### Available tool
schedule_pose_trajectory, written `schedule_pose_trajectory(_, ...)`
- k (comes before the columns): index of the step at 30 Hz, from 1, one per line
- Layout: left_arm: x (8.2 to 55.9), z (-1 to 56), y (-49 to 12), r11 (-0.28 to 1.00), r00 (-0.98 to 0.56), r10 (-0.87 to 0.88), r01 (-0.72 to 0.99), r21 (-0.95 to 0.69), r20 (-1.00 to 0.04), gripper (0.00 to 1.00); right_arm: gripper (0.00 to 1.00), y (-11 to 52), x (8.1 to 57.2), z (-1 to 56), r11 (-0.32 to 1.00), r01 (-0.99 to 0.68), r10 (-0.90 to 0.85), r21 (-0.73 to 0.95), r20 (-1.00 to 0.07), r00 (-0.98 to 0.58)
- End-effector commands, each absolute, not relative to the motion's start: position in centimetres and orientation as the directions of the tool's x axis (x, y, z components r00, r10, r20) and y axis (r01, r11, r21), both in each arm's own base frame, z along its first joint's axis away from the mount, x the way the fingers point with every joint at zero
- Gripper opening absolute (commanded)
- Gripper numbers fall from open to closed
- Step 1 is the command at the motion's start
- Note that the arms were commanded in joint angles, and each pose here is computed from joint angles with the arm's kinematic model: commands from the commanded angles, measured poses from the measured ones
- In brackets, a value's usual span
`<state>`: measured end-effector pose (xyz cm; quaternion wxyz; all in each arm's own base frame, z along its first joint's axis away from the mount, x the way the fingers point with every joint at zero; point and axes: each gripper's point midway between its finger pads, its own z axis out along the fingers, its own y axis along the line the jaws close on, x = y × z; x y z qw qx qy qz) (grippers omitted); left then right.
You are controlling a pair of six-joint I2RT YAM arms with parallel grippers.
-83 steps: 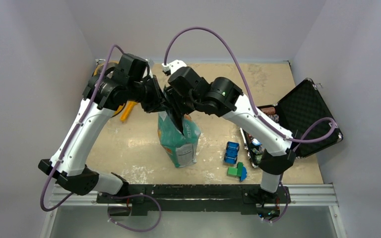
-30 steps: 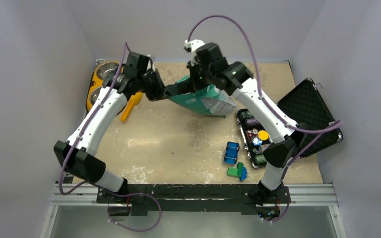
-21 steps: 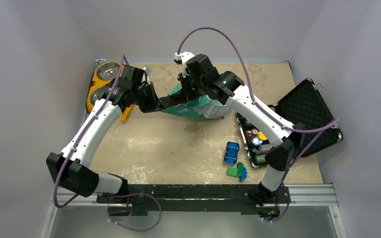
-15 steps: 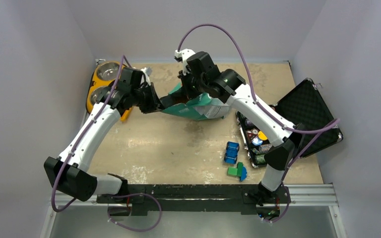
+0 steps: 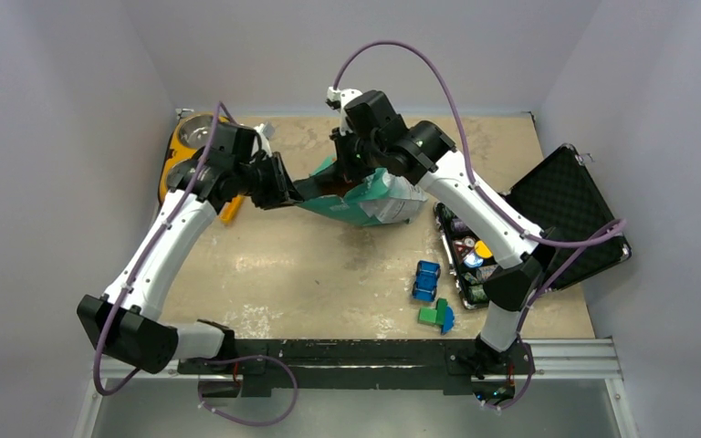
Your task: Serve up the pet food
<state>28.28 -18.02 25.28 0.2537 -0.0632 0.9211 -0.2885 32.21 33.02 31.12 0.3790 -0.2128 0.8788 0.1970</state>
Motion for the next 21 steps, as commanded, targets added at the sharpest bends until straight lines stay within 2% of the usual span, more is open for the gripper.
schedule_pose_trajectory(1,28.4,26.9,-15.7,0.801,-0.799,-0.39,-0.048,-0.597,-0.458,0.38,0.0,33.2,30.0,34.1,0.795,-0.553,-0.185,0.248,-0.77,-0.61)
schedule_pose_trajectory(6,24.6,29.9,-11.1,0.812,-0.649,-0.513,-0.157,-0.562,-0.561,0.67,0.0,32.9,28.8,35.1,0.772,-0.574,-0.18,0.272,-0.774,-0.608)
schedule_pose_trajectory(7,23.8,29.9,-10.2,0.808,-0.63,-0.539,-0.199,-0.555,-0.559,0.72,0.0,32.8,28.4,34.9,0.767,-0.579,-0.182,0.276,-0.772,-0.61)
schedule_pose_trajectory(9,22.3,28.9,-9.7,0.771,-0.623,-0.601,-0.286,-0.569,-0.5,0.74,0.0,32.7,27.7,34.3,0.755,-0.594,-0.193,0.278,-0.771,-0.607)
schedule_pose_trajectory(12,21.4,24.9,-9.9,0.633,-0.585,-0.753,-0.515,-0.578,-0.303,0.61,0.0,32.9,26.9,33.8,0.732,-0.631,-0.224,0.258,-0.783,-0.581)
schedule_pose_trajectory(15,25.0,22.3,-13.7,0.469,-0.574,-0.81,-0.516,-0.717,-0.116,0.5,0.0,33.0,26.3,34.0,0.713,-0.656,-0.233,0.248,-0.798,-0.556)
schedule_pose_trajectory(18,29.2,19.5,-17.3,0.326,-0.582,-0.811,-0.546,-0.771,0.069,0.37,0.0,33.0,26.0,34.0,0.706,-0.662,-0.231,0.252,-0.801,-0.552)
schedule_pose_trajectory(21,32.4,19.4,-21.4,0.351,-0.68,-0.725,-0.498,-0.793,0.107,0.32,0.0,32.9,26.1,33.9,0.714,-0.655,-0.236,0.246,-0.797,-0.556)
